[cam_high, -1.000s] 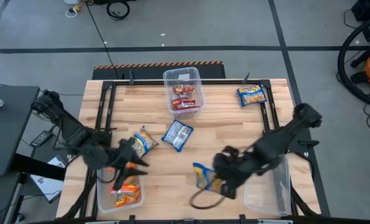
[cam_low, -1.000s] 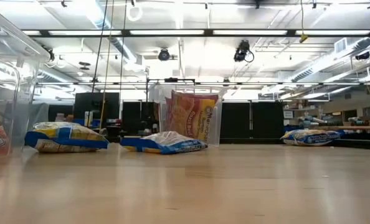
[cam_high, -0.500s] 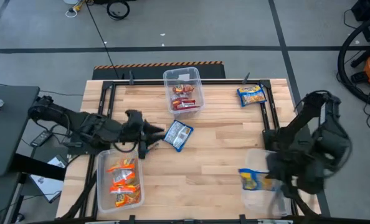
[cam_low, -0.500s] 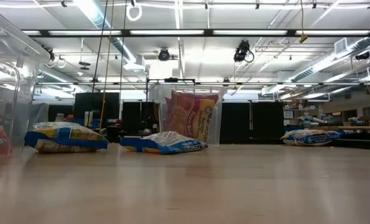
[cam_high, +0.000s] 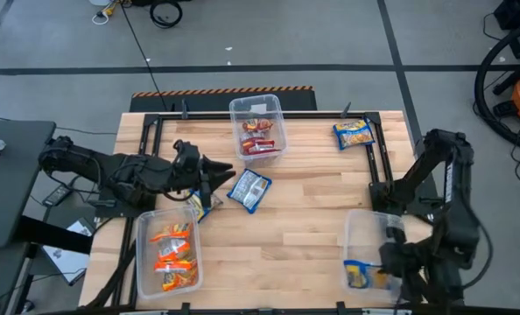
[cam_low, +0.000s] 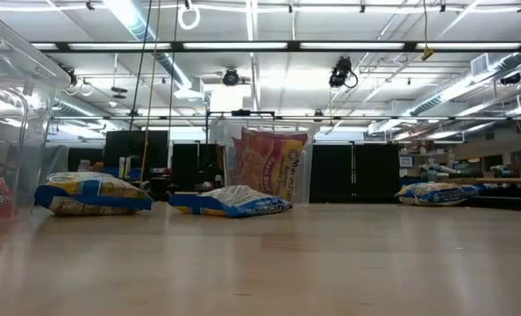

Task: Sort Maruchan noodles
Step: Put the blue noodle pack into the bottom right transparent bin

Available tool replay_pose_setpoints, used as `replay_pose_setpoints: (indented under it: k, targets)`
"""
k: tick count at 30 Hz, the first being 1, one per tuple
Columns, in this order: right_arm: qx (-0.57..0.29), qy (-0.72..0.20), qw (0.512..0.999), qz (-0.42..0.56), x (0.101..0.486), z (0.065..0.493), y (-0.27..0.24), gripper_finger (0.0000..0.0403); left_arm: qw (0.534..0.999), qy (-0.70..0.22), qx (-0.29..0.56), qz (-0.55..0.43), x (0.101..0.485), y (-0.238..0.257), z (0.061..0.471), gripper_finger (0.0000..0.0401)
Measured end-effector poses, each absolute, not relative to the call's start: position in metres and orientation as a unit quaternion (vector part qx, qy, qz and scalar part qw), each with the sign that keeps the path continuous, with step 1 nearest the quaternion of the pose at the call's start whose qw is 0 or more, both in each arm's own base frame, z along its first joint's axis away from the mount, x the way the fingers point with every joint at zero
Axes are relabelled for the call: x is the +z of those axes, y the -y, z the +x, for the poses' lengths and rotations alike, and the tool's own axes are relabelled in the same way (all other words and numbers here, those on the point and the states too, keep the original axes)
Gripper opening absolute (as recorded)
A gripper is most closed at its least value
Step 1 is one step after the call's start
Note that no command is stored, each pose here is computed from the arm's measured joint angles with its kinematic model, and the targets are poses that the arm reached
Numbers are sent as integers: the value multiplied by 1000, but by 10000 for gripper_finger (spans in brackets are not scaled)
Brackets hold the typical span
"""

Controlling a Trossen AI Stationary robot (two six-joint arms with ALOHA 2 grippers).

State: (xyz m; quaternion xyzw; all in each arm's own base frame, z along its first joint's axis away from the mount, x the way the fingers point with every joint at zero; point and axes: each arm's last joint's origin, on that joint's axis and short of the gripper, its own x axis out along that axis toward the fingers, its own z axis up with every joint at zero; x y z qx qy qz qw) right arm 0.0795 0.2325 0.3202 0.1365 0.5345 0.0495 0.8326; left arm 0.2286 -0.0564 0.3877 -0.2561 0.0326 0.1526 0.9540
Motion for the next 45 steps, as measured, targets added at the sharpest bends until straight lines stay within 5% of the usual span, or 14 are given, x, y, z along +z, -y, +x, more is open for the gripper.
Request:
replay_pose_setpoints:
  k: [12, 22, 29, 36, 45]
  targets:
    - [47, -546, 815, 189, 225, 80, -237, 3, 950, -29, 157, -267, 388, 55, 229, 137]
    - [137, -566, 768, 266, 232, 81, -255, 9, 951, -30, 157, -266, 388, 55, 229, 137]
    - [116, -569, 751, 315, 234, 85, -256, 70, 952, -33, 156, -260, 387, 55, 229, 137]
    - [167, -613, 720, 280, 235, 85, -257, 134, 954, -40, 138, -262, 387, 56, 229, 137]
    - [143, -614, 741, 231, 233, 96, -245, 133, 955, -44, 133, -260, 387, 57, 229, 137]
